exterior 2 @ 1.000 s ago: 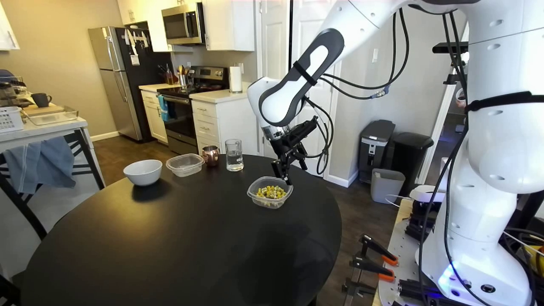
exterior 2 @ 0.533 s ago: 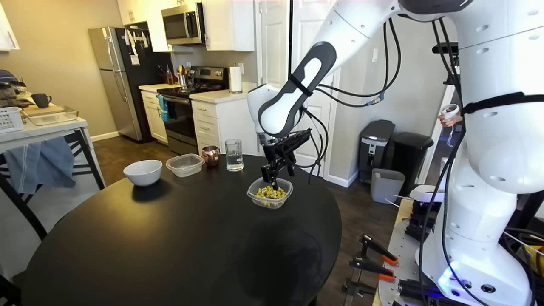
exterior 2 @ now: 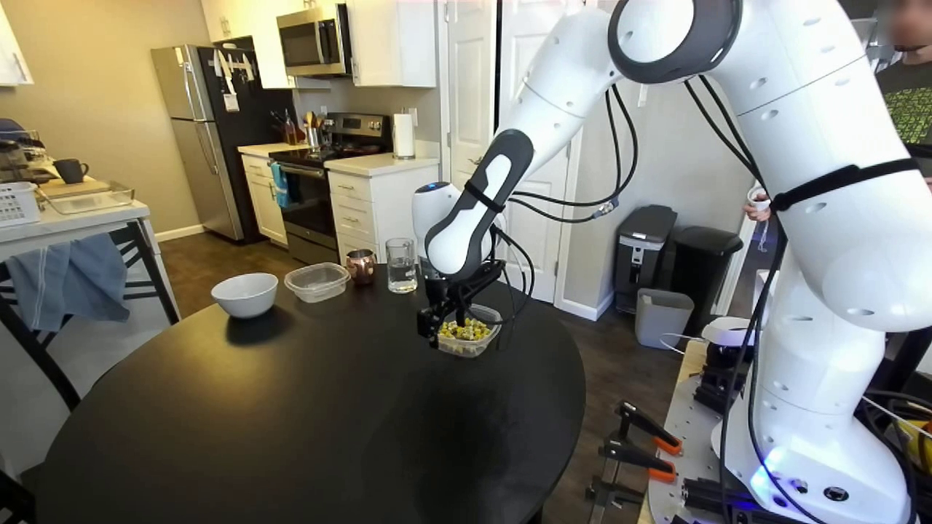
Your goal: Pour the contents from the transparent bowl onto the table
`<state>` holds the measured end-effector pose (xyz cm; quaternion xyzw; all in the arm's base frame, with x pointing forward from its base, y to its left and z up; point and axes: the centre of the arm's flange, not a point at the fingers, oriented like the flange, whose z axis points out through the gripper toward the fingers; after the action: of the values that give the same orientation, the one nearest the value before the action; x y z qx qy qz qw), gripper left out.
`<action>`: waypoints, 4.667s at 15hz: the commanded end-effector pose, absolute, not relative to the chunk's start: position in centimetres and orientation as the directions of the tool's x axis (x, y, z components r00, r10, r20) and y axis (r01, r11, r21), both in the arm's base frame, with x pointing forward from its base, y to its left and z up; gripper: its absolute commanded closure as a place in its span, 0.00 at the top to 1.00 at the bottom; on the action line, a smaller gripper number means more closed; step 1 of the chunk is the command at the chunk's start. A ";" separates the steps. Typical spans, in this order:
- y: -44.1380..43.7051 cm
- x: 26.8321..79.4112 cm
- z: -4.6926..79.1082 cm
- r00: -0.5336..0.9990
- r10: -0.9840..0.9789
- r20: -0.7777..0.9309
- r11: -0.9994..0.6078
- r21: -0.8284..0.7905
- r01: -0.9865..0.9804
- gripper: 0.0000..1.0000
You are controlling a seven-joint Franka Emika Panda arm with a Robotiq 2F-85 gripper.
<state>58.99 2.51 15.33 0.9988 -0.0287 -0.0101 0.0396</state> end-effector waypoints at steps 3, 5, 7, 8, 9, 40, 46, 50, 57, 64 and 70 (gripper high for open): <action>2.8 61.5 13.3 0.999 0.050 0.021 -0.997 0.059 0.049 0.67; 3.4 61.9 13.1 0.996 0.085 0.037 -0.995 0.060 0.083 0.53; 3.7 61.9 12.9 0.993 0.114 0.034 -0.992 0.066 0.111 0.39; 3.8 61.9 12.7 0.992 0.124 0.029 -0.990 0.066 0.122 0.34; 3.9 61.8 12.4 0.991 0.132 0.023 -0.989 0.068 0.131 0.26; 6.6 66.3 25.6 0.896 -0.052 0.440 -0.687 -0.667 0.288 0.01; 5.2 65.7 23.9 0.819 -0.003 0.573 -0.496 -0.712 0.497 0.01; 4.6 65.6 19.8 0.787 0.023 0.616 -0.318 -0.742 0.590 0.01; 5.0 64.5 17.4 0.736 0.031 0.676 0.064 -0.736 0.674 0.01; 5.5 65.3 17.0 0.794 0.067 0.604 0.090 -0.796 0.598 0.01; 6.1 66.3 17.1 0.838 0.189 0.513 -0.151 -0.828 0.541 0.01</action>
<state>66.24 5.51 15.86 0.7036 0.2614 0.1751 -0.6371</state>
